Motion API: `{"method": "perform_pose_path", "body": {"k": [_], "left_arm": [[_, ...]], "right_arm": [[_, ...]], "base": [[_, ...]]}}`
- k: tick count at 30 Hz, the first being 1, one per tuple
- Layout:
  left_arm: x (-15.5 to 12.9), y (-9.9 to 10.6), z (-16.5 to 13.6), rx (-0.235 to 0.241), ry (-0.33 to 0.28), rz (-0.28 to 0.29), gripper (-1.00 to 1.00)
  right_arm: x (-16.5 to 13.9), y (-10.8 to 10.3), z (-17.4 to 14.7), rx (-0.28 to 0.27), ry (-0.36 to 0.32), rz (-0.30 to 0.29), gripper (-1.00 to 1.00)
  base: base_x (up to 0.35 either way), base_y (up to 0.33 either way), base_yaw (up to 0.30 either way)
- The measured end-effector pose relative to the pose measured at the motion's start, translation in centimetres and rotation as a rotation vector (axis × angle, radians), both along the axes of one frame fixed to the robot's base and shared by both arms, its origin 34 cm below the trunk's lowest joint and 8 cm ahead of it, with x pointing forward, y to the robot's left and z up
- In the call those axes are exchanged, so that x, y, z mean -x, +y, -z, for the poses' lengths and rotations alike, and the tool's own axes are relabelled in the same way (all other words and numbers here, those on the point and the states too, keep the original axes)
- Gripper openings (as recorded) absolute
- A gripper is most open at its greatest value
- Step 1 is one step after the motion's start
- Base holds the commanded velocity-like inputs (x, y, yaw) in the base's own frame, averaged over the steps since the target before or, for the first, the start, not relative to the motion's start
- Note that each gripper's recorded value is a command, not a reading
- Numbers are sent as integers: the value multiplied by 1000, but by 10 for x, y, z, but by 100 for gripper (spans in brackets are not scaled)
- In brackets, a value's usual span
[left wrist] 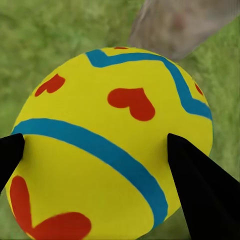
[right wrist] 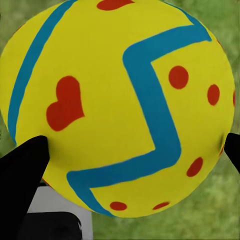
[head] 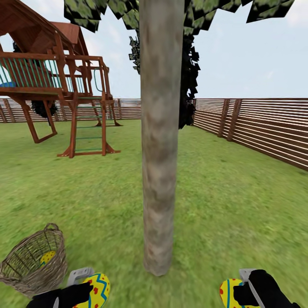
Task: Take the three Easter eggs out of the wicker basket on the lawn in the garden, then place them on the lawn next to a single tree (choose any tree) so that all three eggs are next to the same tree and none are left in the basket.
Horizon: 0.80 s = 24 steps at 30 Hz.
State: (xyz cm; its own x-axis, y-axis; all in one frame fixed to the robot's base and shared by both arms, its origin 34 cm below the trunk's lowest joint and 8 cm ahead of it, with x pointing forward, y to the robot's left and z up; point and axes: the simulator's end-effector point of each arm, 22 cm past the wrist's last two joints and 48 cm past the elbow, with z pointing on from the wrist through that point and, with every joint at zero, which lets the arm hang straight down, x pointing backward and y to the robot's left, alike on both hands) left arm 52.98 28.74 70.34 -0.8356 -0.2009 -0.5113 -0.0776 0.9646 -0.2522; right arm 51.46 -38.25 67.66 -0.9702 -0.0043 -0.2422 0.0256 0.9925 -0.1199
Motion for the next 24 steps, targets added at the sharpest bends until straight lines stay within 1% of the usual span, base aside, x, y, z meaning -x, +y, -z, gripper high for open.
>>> {"method": "perform_pose_path", "body": {"k": [7, 16, 24], "left_arm": [[1, -3, 2, 4, 4, 3, -100], [1, -3, 2, 4, 5, 0, -100], [1, -5, 2, 6, 5, 1, -100]], "right_arm": [[0, 2, 0, -3, 0, -1, -100], [0, 4, 1, -8, 0, -1, -100], [0, 5, 2, -6, 2, -3, -100]], "base": [[308, 0, 0], [18, 0, 1], [0, 0, 264]]}}
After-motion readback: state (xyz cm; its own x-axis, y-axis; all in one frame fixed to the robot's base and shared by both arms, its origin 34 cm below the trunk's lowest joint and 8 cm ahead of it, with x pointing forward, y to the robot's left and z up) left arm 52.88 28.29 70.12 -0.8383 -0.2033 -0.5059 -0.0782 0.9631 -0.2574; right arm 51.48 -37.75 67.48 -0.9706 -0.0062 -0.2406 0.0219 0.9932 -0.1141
